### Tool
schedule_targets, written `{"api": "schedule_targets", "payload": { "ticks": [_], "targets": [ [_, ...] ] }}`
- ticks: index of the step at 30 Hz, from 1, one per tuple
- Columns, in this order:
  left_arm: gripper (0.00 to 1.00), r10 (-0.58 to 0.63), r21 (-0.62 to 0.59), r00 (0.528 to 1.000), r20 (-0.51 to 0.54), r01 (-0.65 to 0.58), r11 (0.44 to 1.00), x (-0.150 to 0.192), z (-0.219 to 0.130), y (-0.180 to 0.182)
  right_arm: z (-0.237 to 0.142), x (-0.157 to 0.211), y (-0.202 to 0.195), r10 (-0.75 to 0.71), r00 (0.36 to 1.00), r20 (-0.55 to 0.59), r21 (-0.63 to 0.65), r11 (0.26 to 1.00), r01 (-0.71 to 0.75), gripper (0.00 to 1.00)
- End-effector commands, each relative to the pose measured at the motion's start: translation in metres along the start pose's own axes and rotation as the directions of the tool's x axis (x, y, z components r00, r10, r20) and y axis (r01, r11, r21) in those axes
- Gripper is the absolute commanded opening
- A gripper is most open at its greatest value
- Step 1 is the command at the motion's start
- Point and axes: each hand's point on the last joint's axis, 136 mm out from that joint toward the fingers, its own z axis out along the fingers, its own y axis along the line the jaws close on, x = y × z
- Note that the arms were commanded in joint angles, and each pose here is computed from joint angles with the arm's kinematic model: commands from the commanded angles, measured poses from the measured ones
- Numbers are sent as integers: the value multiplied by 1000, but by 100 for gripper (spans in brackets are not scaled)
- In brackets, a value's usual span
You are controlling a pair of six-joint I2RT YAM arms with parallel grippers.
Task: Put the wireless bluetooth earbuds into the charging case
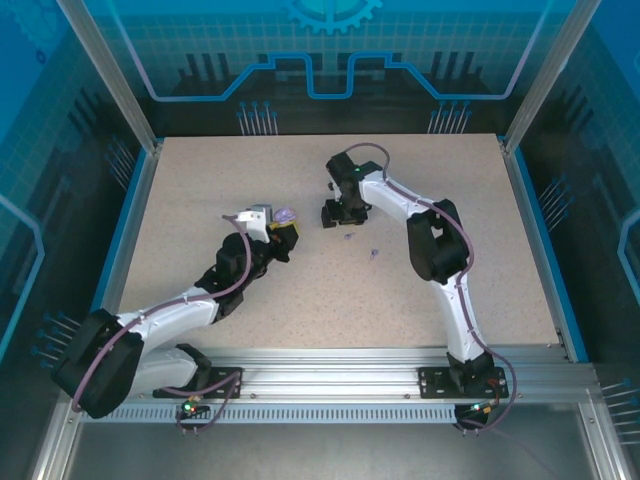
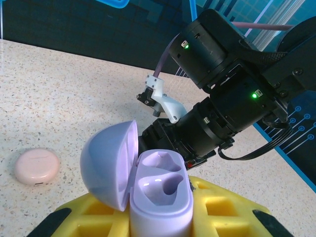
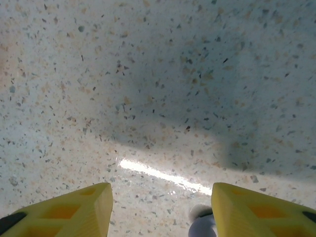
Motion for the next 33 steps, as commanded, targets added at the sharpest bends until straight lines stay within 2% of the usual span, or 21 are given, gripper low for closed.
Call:
{"api": "schedule_targets", "payload": {
  "ticks": [1,8,17,25,33],
  "targets": [
    [0,-7,43,1000,24,6,999,-15,0,-15,3,18,-5,10,998,-57,-3,1000,-10,56],
    [0,15,62,1000,25,-16,998,-15,1,-18,-3,38,-7,20,998,-67,-26,999,-22,54],
    [0,68,88,997,27,-70,994,-15,1,-23,-28,57,16,4,999,-43,-106,994,-8,53],
    [0,75,112,997,13,-76,991,-10,3,-26,-48,44,-8,44,998,54,59,997,-47,53],
    [0,92,174,996,7,-92,980,-13,3,-40,-21,33,-17,-88,996,-25,161,983,91,45]
  ]
}}
